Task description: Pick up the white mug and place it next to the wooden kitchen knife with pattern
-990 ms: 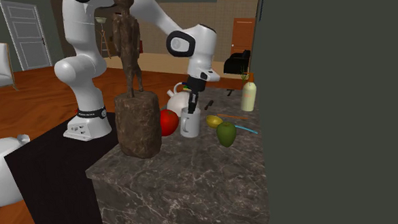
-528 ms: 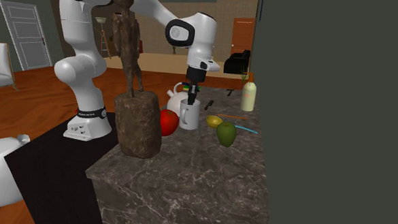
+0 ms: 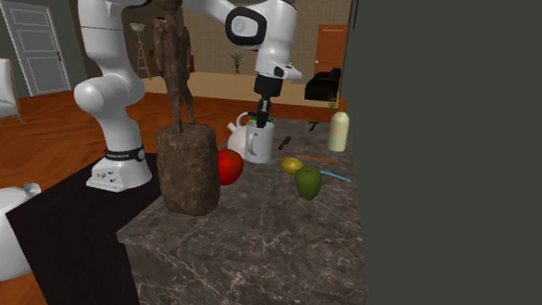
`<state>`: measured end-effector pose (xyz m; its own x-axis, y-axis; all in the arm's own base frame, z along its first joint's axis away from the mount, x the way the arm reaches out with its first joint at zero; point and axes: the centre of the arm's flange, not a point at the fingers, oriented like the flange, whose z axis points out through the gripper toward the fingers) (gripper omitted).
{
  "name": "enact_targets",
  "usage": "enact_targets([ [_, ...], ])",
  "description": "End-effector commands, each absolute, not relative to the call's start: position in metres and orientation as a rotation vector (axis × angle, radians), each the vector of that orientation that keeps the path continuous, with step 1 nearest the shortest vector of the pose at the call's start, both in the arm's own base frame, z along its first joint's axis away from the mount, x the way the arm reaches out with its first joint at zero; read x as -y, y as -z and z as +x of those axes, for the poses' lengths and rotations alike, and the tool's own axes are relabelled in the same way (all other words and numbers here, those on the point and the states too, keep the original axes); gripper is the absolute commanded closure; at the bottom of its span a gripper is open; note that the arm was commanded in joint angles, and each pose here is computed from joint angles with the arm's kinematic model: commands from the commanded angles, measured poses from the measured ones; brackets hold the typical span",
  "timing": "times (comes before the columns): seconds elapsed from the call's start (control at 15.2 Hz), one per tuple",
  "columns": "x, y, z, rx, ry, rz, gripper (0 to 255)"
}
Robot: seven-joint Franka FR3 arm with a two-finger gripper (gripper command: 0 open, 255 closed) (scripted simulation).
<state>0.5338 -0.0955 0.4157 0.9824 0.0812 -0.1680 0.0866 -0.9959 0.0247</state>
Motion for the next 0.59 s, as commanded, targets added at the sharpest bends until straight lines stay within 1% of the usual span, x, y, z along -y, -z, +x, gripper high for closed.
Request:
enact_targets([
  [0.0, 0.095, -0.426, 0.533, -0.131, 0.261, 3.096, 255],
  [0.4, 0.095, -0.454, 0.533, -0.131, 0.261, 3.096, 255],
  [0.53, 0.069, -0.454, 0.528, -0.131, 0.261, 3.096, 255],
])
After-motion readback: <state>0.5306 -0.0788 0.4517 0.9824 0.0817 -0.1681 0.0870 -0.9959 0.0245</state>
